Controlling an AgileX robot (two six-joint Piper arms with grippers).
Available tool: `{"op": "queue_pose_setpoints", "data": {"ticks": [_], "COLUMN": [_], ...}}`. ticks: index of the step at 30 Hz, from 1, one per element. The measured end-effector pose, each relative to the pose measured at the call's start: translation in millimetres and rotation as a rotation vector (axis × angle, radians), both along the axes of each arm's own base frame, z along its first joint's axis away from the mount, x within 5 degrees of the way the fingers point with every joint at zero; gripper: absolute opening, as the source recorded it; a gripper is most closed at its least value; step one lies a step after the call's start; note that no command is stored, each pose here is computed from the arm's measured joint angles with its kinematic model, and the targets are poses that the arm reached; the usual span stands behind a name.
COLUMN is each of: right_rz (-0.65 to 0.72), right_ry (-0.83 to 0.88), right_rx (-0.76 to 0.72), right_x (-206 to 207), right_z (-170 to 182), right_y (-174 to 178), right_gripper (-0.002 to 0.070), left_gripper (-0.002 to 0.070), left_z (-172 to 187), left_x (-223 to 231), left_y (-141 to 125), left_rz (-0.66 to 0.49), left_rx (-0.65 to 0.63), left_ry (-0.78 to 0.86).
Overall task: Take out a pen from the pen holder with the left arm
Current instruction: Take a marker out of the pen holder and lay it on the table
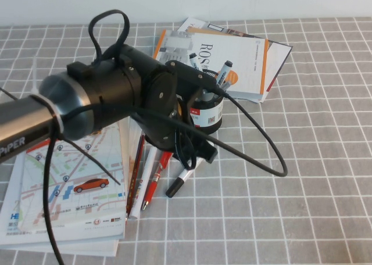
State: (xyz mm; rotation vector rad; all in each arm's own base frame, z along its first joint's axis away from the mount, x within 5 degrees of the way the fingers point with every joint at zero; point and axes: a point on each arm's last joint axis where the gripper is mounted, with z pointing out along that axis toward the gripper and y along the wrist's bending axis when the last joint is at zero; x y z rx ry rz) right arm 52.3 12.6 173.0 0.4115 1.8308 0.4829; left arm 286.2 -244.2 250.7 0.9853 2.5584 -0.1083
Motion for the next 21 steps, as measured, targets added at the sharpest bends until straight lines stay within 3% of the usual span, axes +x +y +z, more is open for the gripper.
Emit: {"op": "queue_pose_setpoints", "data": {"ticks": [7, 14, 21], "right_rz": [0.000, 0.000, 0.000], "right_ry": [0.000, 0.000, 0.000], "right_rx": [0.000, 0.000, 0.000], "right_x": [0.0, 0.0, 0.0], "right_z": [0.0, 0.0, 0.0], "right_y": [0.0, 0.0, 0.0], "right_gripper": [-0.0012, -0.0013, -0.0013], "left_gripper": [0.0234, 0.0317, 0.0334], "left_z": [-17.6, -35.1, -59.2], "left_x": [2.0, 7.0, 16.3], "left_y": [-7.0, -16.3, -22.8], "left_rz": [-0.104, -0.161, -0.170], "left_rx": [0.026, 0.005, 0.016], "left_ry": [0.037, 0.044, 0.032]}}
